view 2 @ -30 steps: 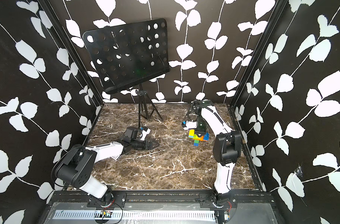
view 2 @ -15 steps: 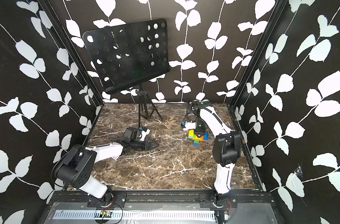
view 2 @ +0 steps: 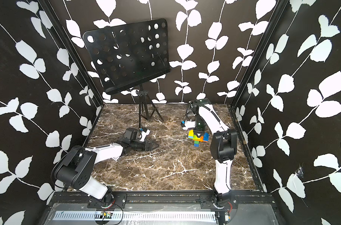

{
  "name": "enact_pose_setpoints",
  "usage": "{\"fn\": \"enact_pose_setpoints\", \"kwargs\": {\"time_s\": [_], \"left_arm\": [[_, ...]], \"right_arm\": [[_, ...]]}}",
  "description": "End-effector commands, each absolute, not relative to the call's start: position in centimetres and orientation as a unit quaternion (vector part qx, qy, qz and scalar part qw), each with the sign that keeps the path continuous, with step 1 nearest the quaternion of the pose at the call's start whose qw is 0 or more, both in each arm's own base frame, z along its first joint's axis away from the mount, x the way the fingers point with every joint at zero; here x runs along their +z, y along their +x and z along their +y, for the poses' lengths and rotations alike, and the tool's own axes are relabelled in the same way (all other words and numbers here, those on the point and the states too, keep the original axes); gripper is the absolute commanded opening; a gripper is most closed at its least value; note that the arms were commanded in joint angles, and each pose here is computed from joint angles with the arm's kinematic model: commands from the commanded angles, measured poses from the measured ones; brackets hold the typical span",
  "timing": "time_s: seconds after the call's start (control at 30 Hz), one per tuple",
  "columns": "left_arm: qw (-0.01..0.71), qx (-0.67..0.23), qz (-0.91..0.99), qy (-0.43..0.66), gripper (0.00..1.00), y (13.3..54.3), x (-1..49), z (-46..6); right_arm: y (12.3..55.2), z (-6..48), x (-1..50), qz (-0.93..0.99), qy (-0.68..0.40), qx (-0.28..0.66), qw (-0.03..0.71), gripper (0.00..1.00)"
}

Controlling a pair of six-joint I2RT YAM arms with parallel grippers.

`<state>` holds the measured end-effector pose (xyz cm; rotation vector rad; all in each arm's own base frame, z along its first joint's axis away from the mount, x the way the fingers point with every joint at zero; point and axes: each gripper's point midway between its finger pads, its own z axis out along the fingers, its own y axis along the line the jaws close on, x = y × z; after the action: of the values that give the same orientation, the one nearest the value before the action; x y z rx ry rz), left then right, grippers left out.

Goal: Assemble a fork with lego
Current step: Assemble the lego brick with the lego brick.

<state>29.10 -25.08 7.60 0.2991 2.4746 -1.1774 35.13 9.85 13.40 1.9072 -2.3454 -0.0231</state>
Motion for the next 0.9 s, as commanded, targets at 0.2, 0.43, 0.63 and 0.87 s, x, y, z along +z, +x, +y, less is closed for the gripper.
{"fn": "enact_pose_setpoints", "kwargs": {"time_s": [0.2, 0.43, 0.63, 0.87], "left_arm": [[0.2, -0.422, 0.877, 0.111, 0.87, 28.9, 8.0, -24.9], [0.198, -0.425, 0.877, 0.109, 0.87, 28.9, 8.1, -24.9], [0.198, -0.424, 0.878, 0.106, 0.87, 28.9, 8.3, -24.9], [0.2, -0.424, 0.877, 0.105, 0.86, 29.1, 8.5, -24.9]], "right_arm": [[32.5, 14.5, 8.3, -0.749, 0.647, -0.128, 0.065, 0.1], [32.1, 14.1, 8.4, -0.748, 0.655, -0.106, 0.027, 0.11], [31.9, 14.2, 8.5, -0.749, 0.654, -0.105, 0.014, 0.1], [32.2, 15.4, 11.4, -0.75, 0.649, -0.129, -0.013, 0.11]]}}
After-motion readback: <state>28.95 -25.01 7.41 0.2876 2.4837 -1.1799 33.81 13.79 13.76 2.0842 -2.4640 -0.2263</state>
